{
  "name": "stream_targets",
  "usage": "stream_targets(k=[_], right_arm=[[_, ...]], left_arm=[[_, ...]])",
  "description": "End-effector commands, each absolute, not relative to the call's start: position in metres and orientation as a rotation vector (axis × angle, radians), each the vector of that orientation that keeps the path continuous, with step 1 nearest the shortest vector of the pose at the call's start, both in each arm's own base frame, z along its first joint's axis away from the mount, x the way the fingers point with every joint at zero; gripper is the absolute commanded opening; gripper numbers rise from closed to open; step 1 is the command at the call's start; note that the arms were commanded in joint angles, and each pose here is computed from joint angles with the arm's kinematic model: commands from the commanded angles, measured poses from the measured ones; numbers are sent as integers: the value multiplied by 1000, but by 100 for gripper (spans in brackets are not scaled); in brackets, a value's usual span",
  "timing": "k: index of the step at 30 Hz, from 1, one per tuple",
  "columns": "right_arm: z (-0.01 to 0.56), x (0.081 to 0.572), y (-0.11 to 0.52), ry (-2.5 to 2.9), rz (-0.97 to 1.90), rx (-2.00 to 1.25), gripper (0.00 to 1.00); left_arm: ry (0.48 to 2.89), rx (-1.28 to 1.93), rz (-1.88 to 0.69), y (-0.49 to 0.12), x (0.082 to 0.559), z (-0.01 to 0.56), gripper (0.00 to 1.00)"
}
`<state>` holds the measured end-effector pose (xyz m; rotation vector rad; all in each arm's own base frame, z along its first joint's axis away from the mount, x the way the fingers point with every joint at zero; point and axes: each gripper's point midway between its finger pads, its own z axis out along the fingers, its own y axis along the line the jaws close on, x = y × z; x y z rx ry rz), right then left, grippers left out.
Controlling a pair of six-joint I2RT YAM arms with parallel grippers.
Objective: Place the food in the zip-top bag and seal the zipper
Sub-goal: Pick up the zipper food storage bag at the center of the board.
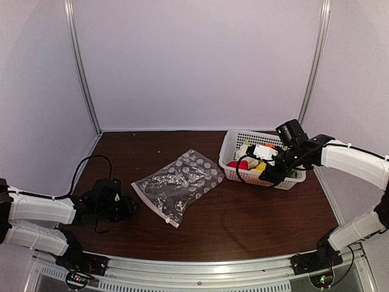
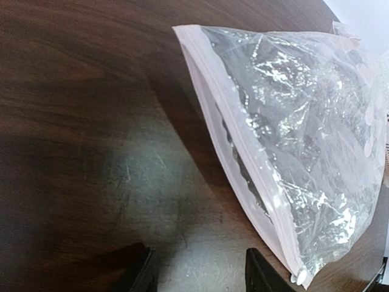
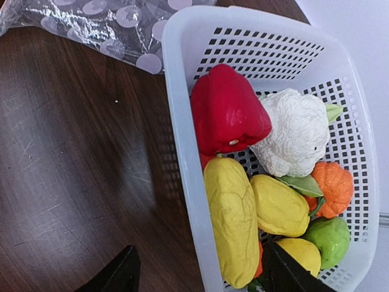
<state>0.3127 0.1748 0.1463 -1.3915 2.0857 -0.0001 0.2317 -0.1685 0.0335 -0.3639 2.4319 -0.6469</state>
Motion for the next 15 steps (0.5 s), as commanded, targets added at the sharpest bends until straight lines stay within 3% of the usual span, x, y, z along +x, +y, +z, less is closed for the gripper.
stream_targets(k=[1,11,15], right_arm=[[175,304,183,2031,54,-1370,70],[173,298,181,2022,43,-1381,70],[174,298,182,2014,52,-1379,70]], left_arm=[[2371,-417,-768,-178,246,35,47],[2361,-437,-857,-191,264,11,38],[2295,-423,-865,-196,283,11,24]])
